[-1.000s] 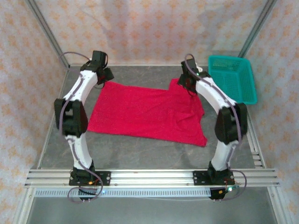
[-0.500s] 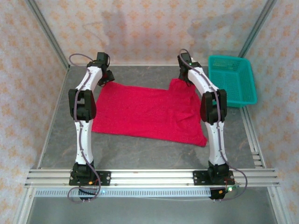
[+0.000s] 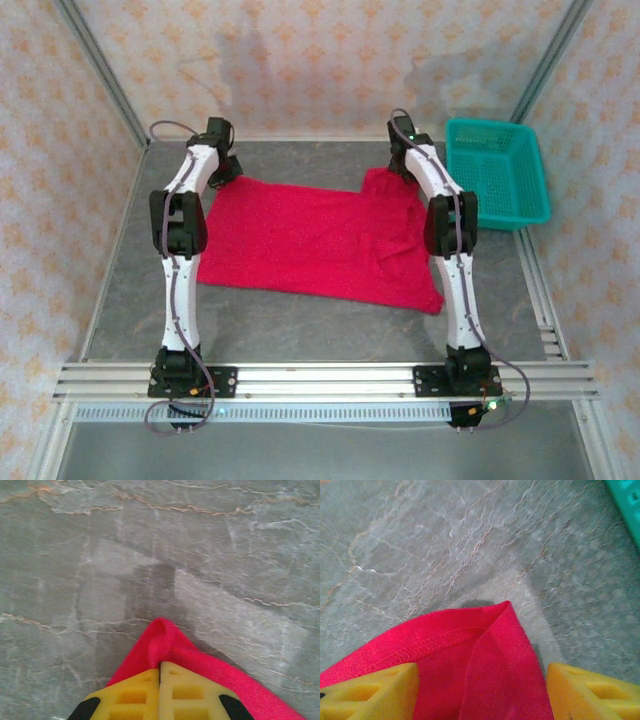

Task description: Fold the inside-out t-shirt

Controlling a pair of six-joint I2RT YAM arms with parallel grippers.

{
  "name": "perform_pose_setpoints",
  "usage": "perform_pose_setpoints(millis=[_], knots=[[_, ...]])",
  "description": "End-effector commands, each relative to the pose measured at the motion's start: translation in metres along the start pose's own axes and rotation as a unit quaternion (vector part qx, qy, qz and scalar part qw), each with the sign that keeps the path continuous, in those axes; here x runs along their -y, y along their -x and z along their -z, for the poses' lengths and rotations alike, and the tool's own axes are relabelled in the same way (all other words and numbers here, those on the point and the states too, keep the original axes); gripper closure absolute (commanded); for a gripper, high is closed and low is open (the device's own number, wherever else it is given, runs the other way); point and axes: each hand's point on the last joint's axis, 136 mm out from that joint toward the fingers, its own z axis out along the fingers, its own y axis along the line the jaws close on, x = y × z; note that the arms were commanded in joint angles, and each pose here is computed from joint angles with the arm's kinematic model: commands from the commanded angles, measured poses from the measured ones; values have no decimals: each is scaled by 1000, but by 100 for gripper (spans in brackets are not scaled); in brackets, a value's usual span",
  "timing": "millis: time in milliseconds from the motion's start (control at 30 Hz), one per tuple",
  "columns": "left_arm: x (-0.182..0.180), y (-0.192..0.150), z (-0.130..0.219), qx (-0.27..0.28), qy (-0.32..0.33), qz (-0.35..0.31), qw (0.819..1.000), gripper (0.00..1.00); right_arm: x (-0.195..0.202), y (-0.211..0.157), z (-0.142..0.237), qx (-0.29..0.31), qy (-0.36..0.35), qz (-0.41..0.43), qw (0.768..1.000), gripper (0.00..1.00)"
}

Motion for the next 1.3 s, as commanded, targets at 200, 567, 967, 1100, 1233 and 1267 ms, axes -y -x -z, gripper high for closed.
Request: perform_pose_setpoints(millis=[200,567,967,1100,1233,1267], knots=[[-56,4,30,12,23,52,998,100,-8,-17,-24,-27,9,-7,1000,36],[-26,17,39,33,-57,63,996,49,-27,-3,8,-26,60,5,998,41],[5,17,29,15,-119,77,990,54,17,27,29,30,-26,8,999,30],[7,22,35,27,-127,82,988,54,16,23,23,25,-26,13,999,29],[7,24,29,23,-121,81,989,50,17,21,16,23,-32,13,999,28],[7,22,25,17,-121,81,989,50,18,21,14,22,-32,10,999,28]])
